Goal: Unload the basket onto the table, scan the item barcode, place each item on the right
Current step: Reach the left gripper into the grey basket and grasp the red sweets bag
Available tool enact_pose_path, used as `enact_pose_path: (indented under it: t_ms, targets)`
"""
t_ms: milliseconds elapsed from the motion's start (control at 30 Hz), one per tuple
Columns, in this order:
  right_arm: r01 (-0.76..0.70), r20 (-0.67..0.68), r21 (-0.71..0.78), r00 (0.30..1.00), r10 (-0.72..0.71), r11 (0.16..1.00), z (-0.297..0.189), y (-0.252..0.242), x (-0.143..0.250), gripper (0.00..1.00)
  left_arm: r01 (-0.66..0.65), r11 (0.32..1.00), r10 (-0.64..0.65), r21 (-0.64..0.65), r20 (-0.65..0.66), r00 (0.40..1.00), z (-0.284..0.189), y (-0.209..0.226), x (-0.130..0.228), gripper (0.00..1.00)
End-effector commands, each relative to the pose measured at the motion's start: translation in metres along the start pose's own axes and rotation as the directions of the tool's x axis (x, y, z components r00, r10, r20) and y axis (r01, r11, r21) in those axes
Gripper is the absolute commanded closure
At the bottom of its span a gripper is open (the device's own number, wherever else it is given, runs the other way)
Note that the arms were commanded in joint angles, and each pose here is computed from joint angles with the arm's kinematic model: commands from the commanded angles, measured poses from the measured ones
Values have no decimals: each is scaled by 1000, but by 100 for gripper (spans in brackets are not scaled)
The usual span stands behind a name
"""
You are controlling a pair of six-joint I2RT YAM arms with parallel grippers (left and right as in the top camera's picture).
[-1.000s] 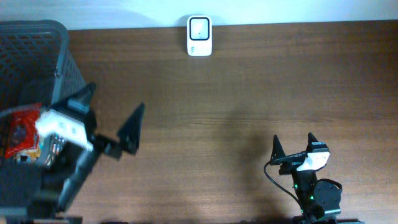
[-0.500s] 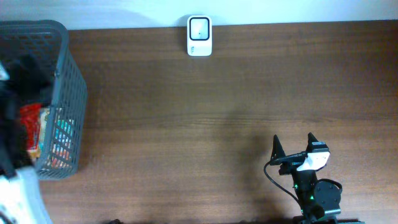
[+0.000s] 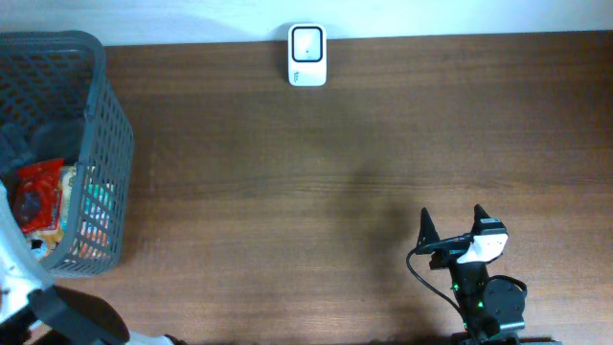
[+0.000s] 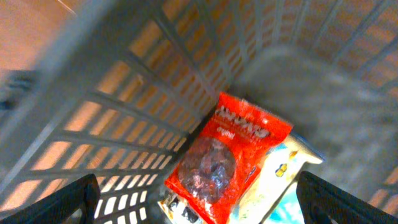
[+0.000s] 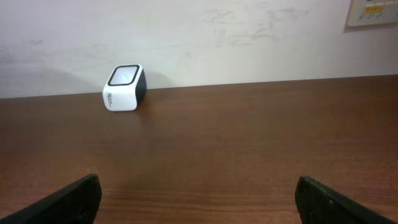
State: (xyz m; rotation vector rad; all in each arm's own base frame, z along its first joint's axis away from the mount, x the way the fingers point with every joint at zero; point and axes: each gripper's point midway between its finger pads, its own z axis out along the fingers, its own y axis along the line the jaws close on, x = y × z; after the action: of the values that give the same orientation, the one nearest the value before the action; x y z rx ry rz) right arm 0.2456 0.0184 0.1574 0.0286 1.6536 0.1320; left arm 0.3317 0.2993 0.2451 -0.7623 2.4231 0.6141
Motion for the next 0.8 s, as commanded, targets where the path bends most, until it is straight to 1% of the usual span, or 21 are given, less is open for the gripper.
enact_pose_path:
  t_ms: [0,33,167,300,367,600,633,667,700,733,767]
  targets:
    - [-3,-5,5,1000,3,1000,0,-1,4,1,-118,993,116,-5,-125,985,32,-8,34,1]
    - [-3,-5,5,1000,3,1000,0,-1,4,2,-153,988,152,11,-177,972,45,-13,53,0]
    - [-3,-5,5,1000,3,1000,0,-1,4,1,-247,968,252,51,-208,945,66,-23,79,0]
    - [-3,-5,5,1000,3,1000,0,-1,4,2,-242,968,250,66,-193,949,79,-31,88,0]
    - [-3,-5,5,1000,3,1000,0,-1,4,2,-256,962,269,92,-190,944,89,-38,97,11]
    - [-3,-5,5,1000,3,1000,0,-1,4,1,-267,955,293,129,-271,917,122,-51,130,11]
    - [-3,-5,5,1000,3,1000,0,-1,4,2,-267,955,293,130,-272,917,124,-52,131,15]
    - [-3,-5,5,1000,3,1000,0,-1,4,2,-267,955,292,129,-270,917,126,-52,131,25]
    - [-3,-5,5,1000,3,1000,0,-1,4,2,-266,955,291,127,-265,919,126,-52,129,39]
    - [-3,-5,5,1000,3,1000,0,-1,4,1,-266,956,290,125,-261,921,126,-52,128,60]
    - [-3,-5,5,1000,3,1000,0,-1,4,1,-265,956,290,125,-261,921,126,-52,128,69]
